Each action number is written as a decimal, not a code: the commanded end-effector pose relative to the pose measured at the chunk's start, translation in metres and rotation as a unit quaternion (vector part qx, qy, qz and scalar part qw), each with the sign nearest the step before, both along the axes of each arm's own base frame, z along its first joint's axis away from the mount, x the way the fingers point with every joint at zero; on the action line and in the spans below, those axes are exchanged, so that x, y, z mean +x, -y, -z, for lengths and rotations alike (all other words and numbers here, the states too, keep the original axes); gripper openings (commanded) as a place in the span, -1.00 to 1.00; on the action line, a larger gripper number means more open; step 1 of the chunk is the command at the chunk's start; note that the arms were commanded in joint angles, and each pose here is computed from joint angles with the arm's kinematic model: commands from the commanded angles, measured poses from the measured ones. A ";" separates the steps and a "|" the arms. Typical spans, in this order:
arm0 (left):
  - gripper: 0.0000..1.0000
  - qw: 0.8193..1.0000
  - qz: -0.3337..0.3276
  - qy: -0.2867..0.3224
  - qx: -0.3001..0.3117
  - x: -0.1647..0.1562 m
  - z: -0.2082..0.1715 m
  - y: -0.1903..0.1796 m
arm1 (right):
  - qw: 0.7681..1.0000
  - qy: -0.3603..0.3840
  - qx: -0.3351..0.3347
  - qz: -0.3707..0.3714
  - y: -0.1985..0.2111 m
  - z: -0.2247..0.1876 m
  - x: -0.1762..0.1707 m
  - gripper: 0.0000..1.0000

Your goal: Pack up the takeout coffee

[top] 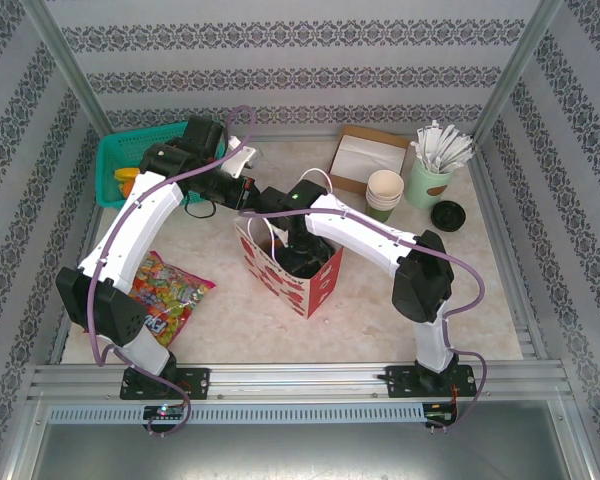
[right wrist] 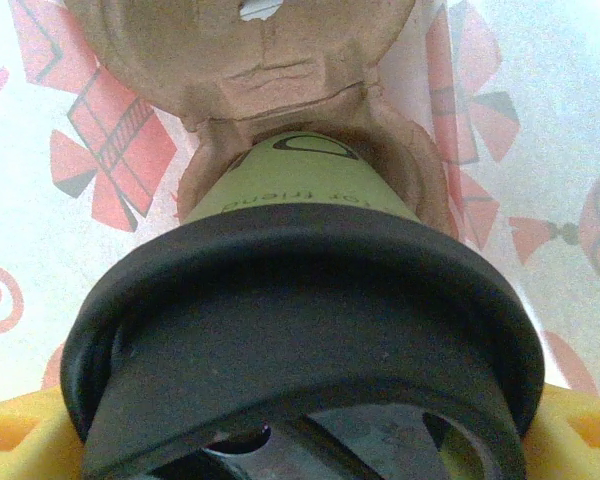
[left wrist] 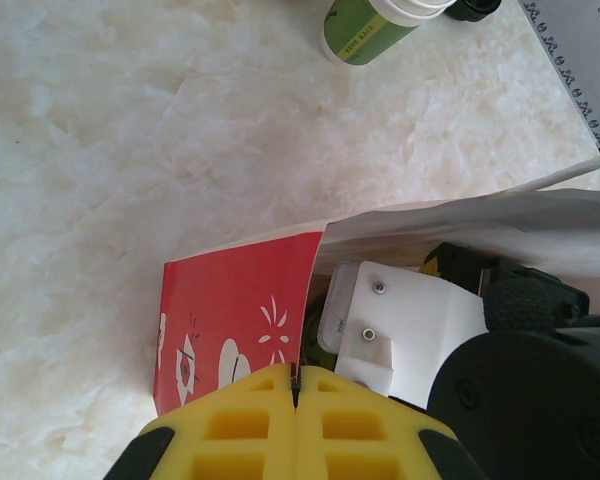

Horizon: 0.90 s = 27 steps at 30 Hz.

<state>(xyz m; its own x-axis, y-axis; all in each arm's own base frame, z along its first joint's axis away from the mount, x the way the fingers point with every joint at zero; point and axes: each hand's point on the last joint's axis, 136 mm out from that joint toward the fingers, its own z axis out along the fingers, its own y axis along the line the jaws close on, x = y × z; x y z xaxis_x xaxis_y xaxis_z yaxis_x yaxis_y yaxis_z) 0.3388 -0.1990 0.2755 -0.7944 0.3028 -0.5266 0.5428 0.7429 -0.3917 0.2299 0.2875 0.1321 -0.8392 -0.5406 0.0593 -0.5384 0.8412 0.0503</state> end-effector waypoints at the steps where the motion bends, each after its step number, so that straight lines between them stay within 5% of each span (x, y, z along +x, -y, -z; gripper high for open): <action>1: -1.00 1.000 0.001 0.003 -0.014 0.000 -0.003 0.003 | 1.000 0.002 -0.014 0.017 0.007 0.008 0.002 0.36; 27: -1.00 1.000 0.002 0.002 -0.016 0.001 -0.003 0.003 | 0.998 -0.001 -0.066 0.023 0.024 0.057 0.003 0.36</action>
<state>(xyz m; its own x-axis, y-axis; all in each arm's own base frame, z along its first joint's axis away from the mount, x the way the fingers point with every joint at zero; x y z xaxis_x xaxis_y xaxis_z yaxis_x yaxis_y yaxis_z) 0.3382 -0.1994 0.2746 -0.7958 0.3032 -0.5241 0.5428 0.7408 -0.3957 0.2273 0.2802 0.1059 -0.8489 -0.5231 0.0753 -0.5226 0.8521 0.0274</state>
